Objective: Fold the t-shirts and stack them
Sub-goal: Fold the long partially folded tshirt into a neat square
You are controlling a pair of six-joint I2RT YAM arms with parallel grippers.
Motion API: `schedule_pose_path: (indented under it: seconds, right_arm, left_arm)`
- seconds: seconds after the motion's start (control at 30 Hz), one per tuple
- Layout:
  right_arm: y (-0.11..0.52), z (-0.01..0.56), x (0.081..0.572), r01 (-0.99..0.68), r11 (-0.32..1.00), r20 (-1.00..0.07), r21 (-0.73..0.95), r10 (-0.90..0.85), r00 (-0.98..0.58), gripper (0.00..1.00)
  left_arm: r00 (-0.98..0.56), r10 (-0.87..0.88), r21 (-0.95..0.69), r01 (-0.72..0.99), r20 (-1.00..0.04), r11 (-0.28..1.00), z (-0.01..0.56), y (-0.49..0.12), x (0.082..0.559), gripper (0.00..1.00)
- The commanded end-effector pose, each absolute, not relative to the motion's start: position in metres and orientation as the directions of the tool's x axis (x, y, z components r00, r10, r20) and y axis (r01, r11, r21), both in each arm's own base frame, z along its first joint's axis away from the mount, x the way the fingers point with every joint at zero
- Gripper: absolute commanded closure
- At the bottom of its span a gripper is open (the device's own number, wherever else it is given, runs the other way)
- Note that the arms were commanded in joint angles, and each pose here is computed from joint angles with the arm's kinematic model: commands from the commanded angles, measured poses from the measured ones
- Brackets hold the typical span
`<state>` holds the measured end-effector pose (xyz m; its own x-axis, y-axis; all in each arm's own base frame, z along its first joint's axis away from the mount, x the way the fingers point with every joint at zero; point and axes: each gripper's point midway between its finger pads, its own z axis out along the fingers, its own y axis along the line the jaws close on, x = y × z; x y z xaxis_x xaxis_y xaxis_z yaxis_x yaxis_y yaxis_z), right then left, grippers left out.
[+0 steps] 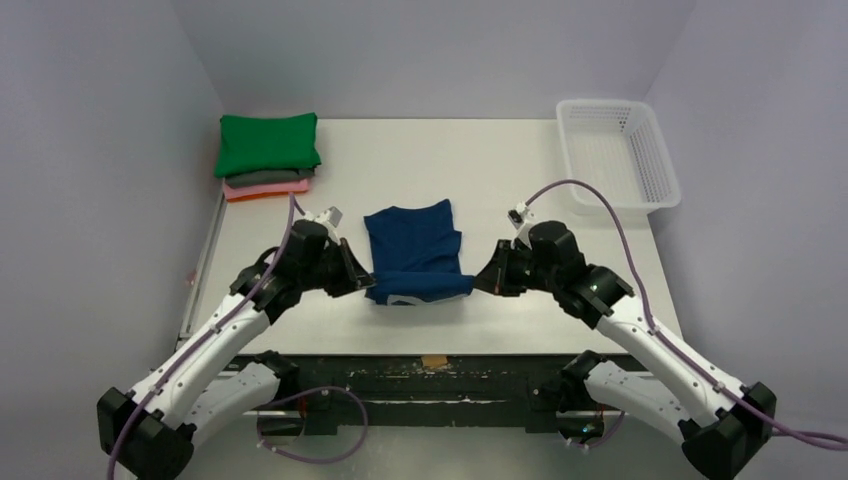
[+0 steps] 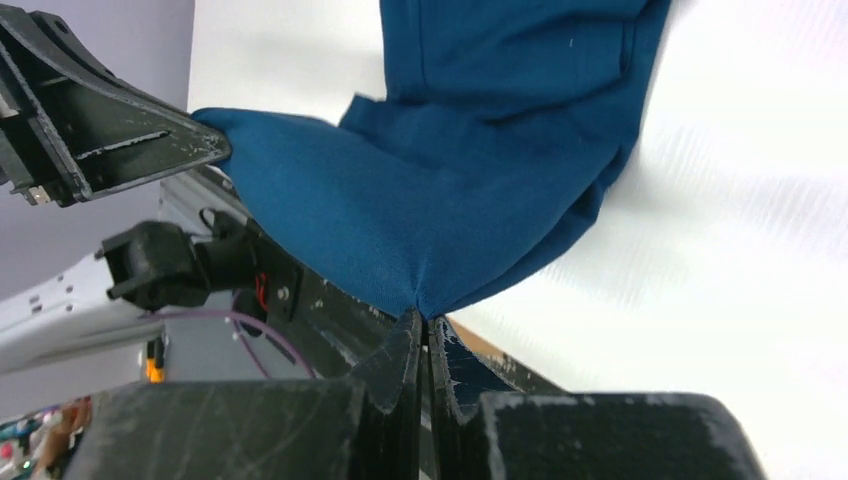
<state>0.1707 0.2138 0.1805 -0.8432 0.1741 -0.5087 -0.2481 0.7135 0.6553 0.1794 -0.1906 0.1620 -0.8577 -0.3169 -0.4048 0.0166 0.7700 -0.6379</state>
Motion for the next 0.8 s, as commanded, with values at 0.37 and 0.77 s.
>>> schedule_pose_path:
  seconds: [0.37,0.77]
  right_arm:
    - [0.236,0.225,0.320,-0.248,0.766,-0.609,0.593,0.225,-0.761,1.00]
    - [0.240,0.186,0.419,-0.189,0.755,-0.544,0.628,0.251,-0.801,1.00]
  left_arm:
    - [-0.836,-0.372,-0.708,0.029,-0.404,0.705,0.187,-0.182,0.324,1.00]
    - [-0.864,-0.407,-0.721,-0.077,-0.296,0.689,0.144,-0.166,0.417,1.00]
